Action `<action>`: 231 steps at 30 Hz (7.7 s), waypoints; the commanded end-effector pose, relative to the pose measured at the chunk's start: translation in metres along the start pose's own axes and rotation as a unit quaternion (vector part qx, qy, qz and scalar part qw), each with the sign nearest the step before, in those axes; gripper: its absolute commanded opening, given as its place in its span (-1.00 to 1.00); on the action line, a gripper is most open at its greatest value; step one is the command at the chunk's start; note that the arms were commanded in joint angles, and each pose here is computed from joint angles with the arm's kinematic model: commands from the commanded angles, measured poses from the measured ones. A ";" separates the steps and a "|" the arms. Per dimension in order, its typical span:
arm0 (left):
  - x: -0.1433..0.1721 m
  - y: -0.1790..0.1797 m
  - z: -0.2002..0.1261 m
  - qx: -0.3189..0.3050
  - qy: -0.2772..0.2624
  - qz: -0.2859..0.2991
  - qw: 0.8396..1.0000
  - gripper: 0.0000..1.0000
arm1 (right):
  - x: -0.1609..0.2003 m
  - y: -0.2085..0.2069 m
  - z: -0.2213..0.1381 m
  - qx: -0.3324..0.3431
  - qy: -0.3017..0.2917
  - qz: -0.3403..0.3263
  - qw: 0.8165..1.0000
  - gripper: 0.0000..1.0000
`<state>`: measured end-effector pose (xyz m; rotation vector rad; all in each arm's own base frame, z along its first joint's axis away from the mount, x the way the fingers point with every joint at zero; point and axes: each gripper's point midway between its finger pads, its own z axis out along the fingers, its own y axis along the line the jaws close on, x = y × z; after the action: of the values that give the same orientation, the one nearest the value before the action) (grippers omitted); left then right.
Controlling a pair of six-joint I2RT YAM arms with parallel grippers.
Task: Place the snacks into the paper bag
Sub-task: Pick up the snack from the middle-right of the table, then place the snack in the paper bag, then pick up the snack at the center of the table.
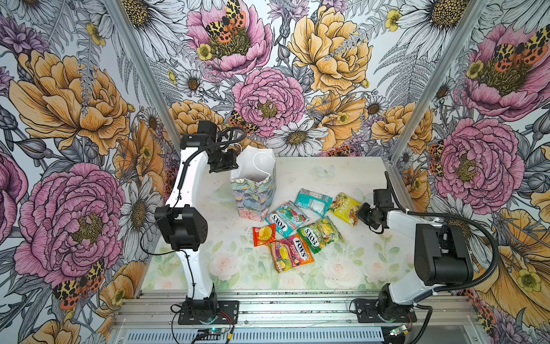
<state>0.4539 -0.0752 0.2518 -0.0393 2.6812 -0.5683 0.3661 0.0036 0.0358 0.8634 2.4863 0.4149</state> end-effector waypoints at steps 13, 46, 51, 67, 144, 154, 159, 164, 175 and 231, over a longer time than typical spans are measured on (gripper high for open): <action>0.002 -0.009 -0.006 0.007 -0.005 0.015 1.000 -1.00 | -0.018 0.046 -0.049 -0.075 -0.051 -0.029 0.995 -1.00; 0.002 -0.015 -0.007 0.014 -0.007 0.018 1.000 -1.00 | -0.040 0.258 -0.215 -0.247 -0.157 -0.197 0.936 -1.00; 0.002 -0.016 -0.007 0.015 -0.006 0.019 1.000 -1.00 | -0.035 0.296 -0.225 -0.273 -0.160 -0.222 0.922 -1.00; 0.003 -0.017 -0.007 0.019 -0.005 0.019 1.000 -1.00 | -0.038 0.399 -0.265 -0.352 -0.194 -0.261 0.877 -1.00; 0.004 -0.020 -0.013 0.027 -0.009 0.019 0.999 -1.00 | 0.077 0.474 -0.213 -0.289 -0.169 -0.397 0.855 -1.00; 0.004 -0.020 -0.013 0.027 -0.009 0.020 0.999 -1.00 | 0.084 0.484 -0.193 -0.291 -0.157 -0.400 0.855 -1.00; 0.005 -0.019 -0.013 0.026 -0.008 0.019 0.999 -1.00 | 0.088 0.488 -0.183 -0.294 -0.150 -0.401 0.855 -1.00; 0.005 -0.019 -0.012 0.027 -0.007 0.017 0.999 -1.00 | 0.089 0.485 -0.177 -0.287 -0.145 -0.402 0.857 -1.00; 0.004 -0.016 -0.012 0.027 -0.008 0.015 0.999 -1.00 | 0.095 0.474 -0.171 -0.276 -0.127 -0.402 0.863 -1.00; 0.003 -0.012 -0.015 0.022 -0.011 0.011 1.000 -1.00 | 0.087 0.212 -0.179 -0.192 -0.080 -0.201 0.957 0.93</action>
<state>0.4508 -0.0793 0.2540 -0.0270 2.6759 -0.5837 0.3251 0.2017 0.2487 0.0850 2.2816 0.5462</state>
